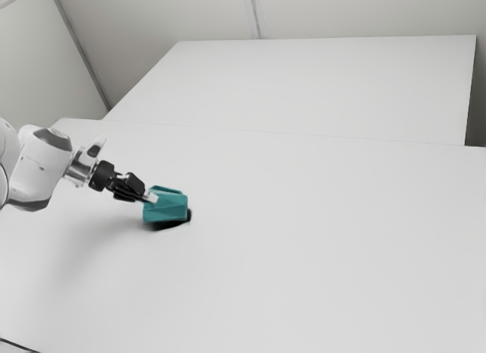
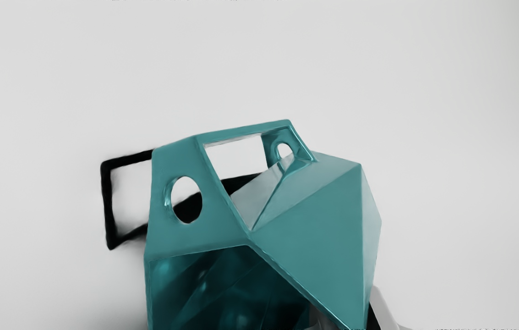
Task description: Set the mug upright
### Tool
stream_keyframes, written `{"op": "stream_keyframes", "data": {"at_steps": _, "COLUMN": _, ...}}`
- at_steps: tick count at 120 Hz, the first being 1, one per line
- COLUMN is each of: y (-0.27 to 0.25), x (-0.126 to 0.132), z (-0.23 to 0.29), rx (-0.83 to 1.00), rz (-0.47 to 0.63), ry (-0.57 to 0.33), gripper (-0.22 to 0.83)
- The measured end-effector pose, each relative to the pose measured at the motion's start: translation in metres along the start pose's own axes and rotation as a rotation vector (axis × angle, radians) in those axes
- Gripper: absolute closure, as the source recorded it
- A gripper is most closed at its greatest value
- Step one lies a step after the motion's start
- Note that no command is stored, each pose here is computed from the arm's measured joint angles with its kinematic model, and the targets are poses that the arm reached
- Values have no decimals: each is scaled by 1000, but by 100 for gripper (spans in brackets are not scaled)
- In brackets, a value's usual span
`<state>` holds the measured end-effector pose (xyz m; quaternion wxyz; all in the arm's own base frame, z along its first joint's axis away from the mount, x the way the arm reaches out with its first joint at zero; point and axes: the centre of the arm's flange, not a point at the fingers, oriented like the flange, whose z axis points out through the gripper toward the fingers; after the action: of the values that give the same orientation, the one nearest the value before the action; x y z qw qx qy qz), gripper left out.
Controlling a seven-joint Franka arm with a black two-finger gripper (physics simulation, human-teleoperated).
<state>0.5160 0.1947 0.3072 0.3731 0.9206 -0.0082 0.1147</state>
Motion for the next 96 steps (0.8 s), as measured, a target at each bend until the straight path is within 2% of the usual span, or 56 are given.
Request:
{"op": "stream_keyframes", "data": {"at_steps": 12, "y": 5, "x": 6, "z": -1, "rx": 13, "rz": 3, "ry": -14, "gripper": 77}}
{"op": "stream_keyframes", "data": {"at_steps": 54, "y": 42, "x": 50, "z": -30, "rx": 116, "rz": 86, "ry": -111, "gripper": 78}}
{"op": "stream_keyframes", "data": {"at_steps": 65, "y": 58, "x": 65, "z": -42, "rx": 166, "rz": 117, "ry": -161, "gripper": 78}}
{"op": "stream_keyframes", "data": {"at_steps": 96, "y": 92, "x": 86, "z": -60, "rx": 321, "rz": 121, "ry": -331, "gripper": 79}}
